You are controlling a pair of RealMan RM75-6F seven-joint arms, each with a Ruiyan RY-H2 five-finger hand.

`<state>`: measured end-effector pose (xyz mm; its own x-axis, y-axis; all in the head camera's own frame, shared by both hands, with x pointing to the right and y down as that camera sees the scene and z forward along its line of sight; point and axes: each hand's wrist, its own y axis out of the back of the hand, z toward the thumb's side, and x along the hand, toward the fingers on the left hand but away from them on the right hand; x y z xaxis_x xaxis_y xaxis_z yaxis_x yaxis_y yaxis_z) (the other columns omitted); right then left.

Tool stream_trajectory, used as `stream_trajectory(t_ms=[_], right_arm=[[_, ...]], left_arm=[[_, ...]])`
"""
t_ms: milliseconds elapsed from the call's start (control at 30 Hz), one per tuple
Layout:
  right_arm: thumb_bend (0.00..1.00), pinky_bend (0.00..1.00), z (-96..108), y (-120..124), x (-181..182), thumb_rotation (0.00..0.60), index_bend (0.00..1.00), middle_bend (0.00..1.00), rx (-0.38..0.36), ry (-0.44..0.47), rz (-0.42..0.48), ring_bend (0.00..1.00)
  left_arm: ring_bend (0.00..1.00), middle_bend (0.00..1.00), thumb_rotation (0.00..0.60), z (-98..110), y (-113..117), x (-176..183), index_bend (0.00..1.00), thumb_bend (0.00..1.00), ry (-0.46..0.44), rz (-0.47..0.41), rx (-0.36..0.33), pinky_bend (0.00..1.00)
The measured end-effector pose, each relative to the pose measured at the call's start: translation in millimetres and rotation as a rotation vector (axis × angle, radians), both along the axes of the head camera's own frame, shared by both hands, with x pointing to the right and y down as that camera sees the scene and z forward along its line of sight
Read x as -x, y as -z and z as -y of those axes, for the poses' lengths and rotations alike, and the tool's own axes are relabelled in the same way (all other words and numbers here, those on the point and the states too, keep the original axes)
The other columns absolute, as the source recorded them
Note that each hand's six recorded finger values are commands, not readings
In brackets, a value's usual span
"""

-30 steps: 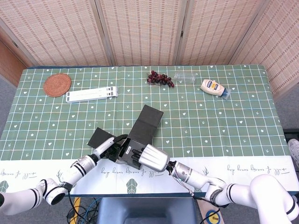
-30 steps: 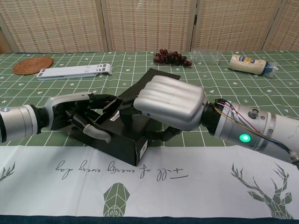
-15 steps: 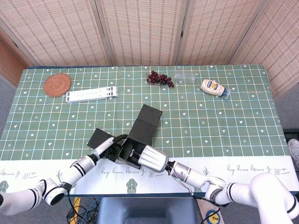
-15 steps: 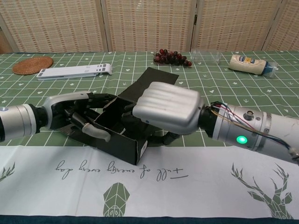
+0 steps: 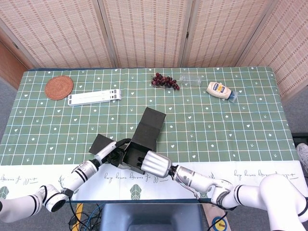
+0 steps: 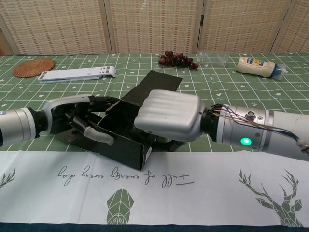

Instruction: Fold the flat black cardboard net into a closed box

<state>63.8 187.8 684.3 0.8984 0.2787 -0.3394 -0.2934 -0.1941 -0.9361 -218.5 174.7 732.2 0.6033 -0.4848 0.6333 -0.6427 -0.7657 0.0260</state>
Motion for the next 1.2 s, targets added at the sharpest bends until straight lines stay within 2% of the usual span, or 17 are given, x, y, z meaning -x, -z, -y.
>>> stream_trajectory(t_ms=[267, 333, 400, 433, 467, 533, 600, 700, 800, 933, 1067, 1200], right_arm=[[0.53, 1.00, 1.8, 1.6, 4.5, 0.600, 0.66, 0.72, 0.006, 0.001, -0.002, 0.82], [0.53, 1.00, 2.1, 1.8, 4.2, 0.600, 0.68, 0.72, 0.003, 0.000, -0.001, 0.82], [0.53, 1.00, 2.2, 1.6, 2.6, 0.600, 0.67, 0.66, 0.007, -0.002, -0.003, 0.82], [0.53, 1.00, 2.5, 1.5, 1.6, 0.600, 0.65, 0.62, 0.008, -0.004, -0.004, 0.82], [0.52, 1.00, 3.0, 1.8, 0.4, 0.600, 0.59, 0.55, 0.007, -0.007, -0.004, 0.82], [0.48, 1.00, 4.4, 2.4, -1.8, 0.600, 0.36, 0.38, -0.001, -0.013, -0.004, 0.81], [0.44, 1.00, 6.2, 2.6, -5.3, 0.600, 0.20, 0.26, -0.009, -0.028, -0.010, 0.79], [0.42, 1.00, 9.3, 4.7, -11.1, 0.600, 0.05, 0.16, -0.012, -0.061, -0.017, 0.76], [0.41, 1.00, 13.2, 8.9, -18.3, 0.600, 0.00, 0.14, -0.015, -0.099, -0.021, 0.76], [0.41, 1.00, 21.1, 16.1, -33.3, 0.600, 0.00, 0.14, -0.003, -0.173, -0.017, 0.75], [0.41, 1.00, 27.9, 23.0, -52.2, 0.600, 0.00, 0.14, 0.026, -0.247, -0.016, 0.75], [0.41, 1.00, 26.0, 24.0, -74.1, 0.600, 0.00, 0.18, 0.081, -0.298, -0.041, 0.75]], left_arm=[[0.63, 0.19, 0.600, -0.5, 0.4, 0.2, 0.17, 0.13, 0.003, -0.001, 0.001, 0.95], [0.63, 0.19, 0.600, -0.6, 0.4, 0.2, 0.17, 0.13, 0.004, -0.001, 0.001, 0.95], [0.63, 0.19, 0.600, -0.4, 0.5, 0.4, 0.17, 0.13, 0.005, 0.000, -0.001, 0.95], [0.63, 0.19, 0.600, -0.2, 0.6, 0.5, 0.17, 0.13, 0.005, 0.001, -0.002, 0.95], [0.63, 0.19, 0.600, 0.0, 0.6, 0.7, 0.17, 0.13, 0.006, 0.001, -0.003, 0.95], [0.63, 0.19, 0.600, 0.7, 0.9, 1.1, 0.15, 0.13, 0.006, 0.004, -0.009, 0.95], [0.62, 0.18, 0.600, 1.4, 1.4, 1.4, 0.12, 0.13, 0.006, 0.007, -0.017, 0.95], [0.62, 0.16, 0.600, 2.7, 2.7, 1.9, 0.09, 0.13, 0.008, 0.010, -0.028, 0.95], [0.61, 0.15, 0.600, 4.5, 4.5, 3.3, 0.09, 0.13, 0.013, 0.015, -0.043, 0.95], [0.60, 0.11, 0.600, 6.0, 6.7, 8.0, 0.06, 0.13, 0.009, 0.033, -0.062, 0.95], [0.59, 0.09, 0.600, 8.7, 11.0, 16.2, 0.05, 0.13, 0.012, 0.055, -0.083, 0.95], [0.58, 0.08, 0.600, 13.3, 16.8, 28.1, 0.04, 0.13, 0.021, 0.081, -0.108, 0.95]])
